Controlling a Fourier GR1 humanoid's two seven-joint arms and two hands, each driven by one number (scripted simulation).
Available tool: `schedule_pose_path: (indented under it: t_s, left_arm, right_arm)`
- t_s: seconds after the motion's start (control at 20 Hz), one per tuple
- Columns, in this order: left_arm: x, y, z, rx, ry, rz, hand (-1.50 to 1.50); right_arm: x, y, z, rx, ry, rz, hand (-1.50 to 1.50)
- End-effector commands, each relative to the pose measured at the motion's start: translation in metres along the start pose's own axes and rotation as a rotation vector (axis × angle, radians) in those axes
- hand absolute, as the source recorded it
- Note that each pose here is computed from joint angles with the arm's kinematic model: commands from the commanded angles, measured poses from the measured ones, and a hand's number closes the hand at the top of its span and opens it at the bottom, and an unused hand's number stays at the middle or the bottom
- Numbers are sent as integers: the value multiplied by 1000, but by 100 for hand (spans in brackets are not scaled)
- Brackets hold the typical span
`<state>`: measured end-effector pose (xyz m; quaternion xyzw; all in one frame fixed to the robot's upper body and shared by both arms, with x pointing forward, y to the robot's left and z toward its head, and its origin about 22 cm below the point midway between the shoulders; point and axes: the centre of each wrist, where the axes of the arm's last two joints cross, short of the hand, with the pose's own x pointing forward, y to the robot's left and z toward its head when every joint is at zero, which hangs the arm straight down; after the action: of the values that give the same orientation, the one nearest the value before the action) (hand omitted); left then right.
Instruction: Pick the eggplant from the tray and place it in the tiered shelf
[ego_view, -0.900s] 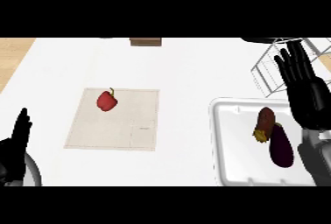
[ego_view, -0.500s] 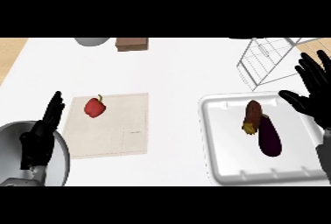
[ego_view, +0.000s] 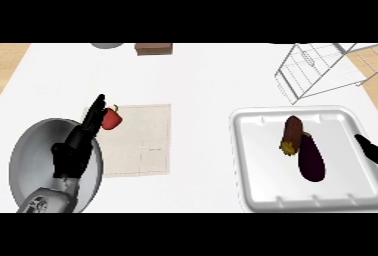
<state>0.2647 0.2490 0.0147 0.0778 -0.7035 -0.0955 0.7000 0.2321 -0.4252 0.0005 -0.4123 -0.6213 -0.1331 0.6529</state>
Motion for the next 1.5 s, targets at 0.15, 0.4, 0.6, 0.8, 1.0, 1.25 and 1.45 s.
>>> schedule_pose_path:
  t_s: [0.15,0.4,0.6,0.8,1.0,1.25,1.45]
  left_arm:
    - [5,-16,-18,-56,-20,16,0]
    - [4,1,-23,-41,-17,2,0]
    - [7,-26,-13,-73,-21,34,0]
    - [17,-23,-16,-79,-13,6,0]
    - [11,-15,-17,-56,-8,-1,0]
    - [13,-22,-28,-79,-29,9,0]
    - [4,-38,-11,-69,-6,18,0]
  right_arm:
    - [-9,-29,4,129,-16,-70,-150]
    - [26,-42,2,345,-3,166,-150]
    - [75,-16,1,399,33,248,-150]
    - [125,-26,-15,464,76,417,-150]
    - [150,-20,0,618,131,616,-150]
    - [166,6,22,671,184,835,-150]
    - [201,25,38,680,189,829,-150]
